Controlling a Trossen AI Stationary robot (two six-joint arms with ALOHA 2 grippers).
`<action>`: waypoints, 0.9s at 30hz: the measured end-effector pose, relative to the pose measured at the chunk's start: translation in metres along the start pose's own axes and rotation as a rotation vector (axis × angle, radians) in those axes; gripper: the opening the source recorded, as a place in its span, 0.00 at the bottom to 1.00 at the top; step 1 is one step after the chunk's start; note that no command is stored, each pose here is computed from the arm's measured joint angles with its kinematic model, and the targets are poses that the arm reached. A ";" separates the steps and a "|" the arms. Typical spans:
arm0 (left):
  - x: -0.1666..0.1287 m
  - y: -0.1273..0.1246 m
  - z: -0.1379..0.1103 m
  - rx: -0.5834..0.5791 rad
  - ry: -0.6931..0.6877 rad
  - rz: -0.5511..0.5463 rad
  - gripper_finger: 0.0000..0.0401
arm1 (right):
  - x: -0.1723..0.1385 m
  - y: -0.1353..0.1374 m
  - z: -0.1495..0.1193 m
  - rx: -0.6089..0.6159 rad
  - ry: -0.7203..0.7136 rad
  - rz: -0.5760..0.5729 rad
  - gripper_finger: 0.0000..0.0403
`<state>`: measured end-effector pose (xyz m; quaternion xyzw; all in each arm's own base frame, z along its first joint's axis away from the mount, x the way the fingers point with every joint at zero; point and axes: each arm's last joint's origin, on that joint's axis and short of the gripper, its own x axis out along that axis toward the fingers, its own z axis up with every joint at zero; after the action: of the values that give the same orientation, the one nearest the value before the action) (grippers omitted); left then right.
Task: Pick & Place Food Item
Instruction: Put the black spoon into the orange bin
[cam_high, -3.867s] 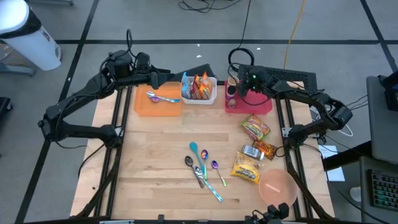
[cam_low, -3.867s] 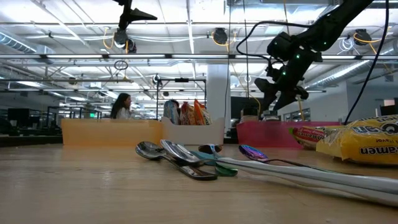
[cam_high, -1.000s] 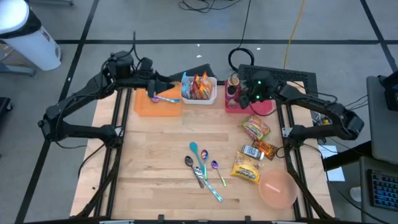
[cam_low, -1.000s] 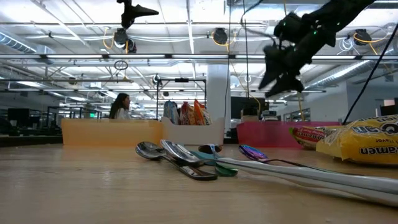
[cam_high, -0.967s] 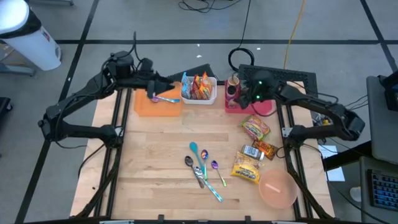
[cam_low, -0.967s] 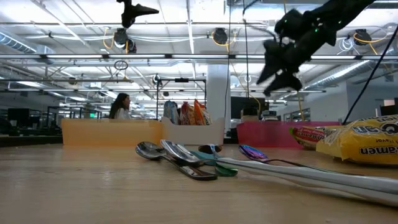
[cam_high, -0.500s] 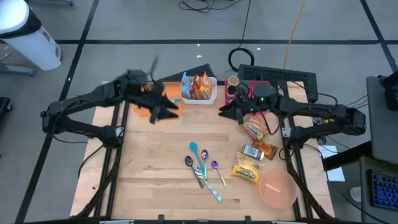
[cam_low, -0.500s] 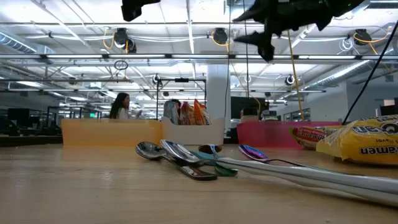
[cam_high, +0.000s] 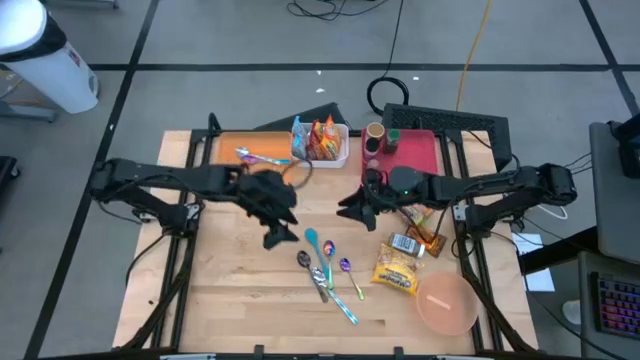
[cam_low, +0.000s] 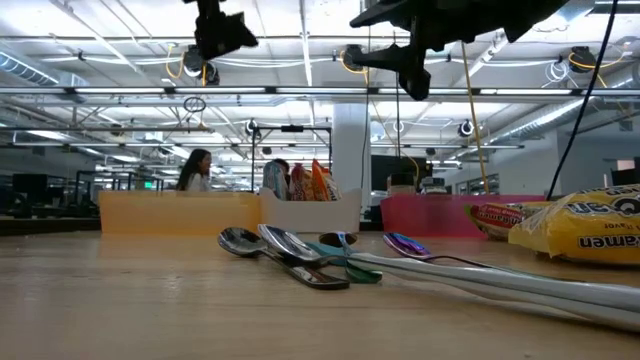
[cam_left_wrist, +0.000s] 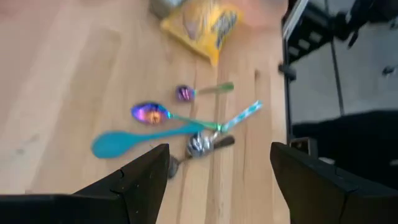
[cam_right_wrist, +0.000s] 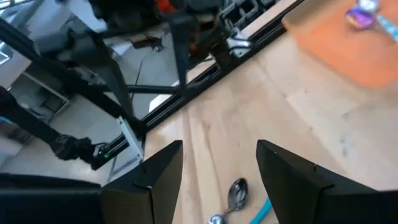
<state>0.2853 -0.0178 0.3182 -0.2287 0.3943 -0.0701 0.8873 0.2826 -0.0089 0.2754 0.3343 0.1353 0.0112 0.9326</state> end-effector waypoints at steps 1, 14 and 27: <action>0.007 -0.001 -0.001 0.003 0.021 -0.001 0.71 | 0.000 0.001 -0.002 0.002 0.012 0.001 0.49; 0.055 -0.029 -0.042 -0.132 0.184 0.056 0.71 | -0.006 0.026 -0.046 -0.125 0.239 -0.073 0.49; 0.098 -0.006 -0.082 -0.581 0.033 0.074 0.71 | -0.011 0.036 -0.063 -0.261 0.351 -0.032 0.49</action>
<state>0.2924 -0.0817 0.2081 -0.4573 0.4206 0.0745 0.7800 0.2583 0.0574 0.2540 0.2017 0.2983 0.0716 0.9302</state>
